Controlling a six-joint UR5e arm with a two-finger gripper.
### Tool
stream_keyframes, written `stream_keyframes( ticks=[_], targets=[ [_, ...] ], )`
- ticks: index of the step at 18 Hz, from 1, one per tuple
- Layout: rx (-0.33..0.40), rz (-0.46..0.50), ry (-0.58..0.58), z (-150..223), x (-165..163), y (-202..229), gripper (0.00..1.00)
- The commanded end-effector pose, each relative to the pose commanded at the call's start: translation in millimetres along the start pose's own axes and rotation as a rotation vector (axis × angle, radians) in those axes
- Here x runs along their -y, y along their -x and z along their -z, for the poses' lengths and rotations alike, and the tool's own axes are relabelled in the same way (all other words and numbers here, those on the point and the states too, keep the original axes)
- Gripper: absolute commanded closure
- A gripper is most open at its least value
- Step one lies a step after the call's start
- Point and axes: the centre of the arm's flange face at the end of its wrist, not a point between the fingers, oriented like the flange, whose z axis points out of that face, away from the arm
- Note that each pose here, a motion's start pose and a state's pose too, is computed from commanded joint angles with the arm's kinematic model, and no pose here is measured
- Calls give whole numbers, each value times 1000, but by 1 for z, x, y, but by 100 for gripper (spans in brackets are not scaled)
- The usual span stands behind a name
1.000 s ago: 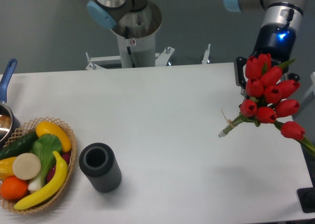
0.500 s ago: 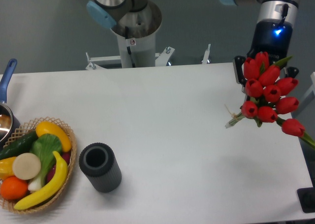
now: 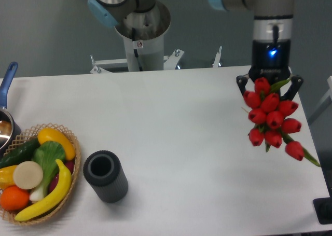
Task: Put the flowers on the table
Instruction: 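Swing the held tulips down and lower them onto the table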
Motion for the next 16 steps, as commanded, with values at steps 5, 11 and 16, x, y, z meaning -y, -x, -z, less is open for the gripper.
stream_keyframes(
  ticks=[5,11,16],
  targets=[
    [43,-105,203,-63,15,-45,58],
    [77,-213,370,-123,20,-86,58],
    [53,-259,413,-171,30,-107,58]
  ],
)
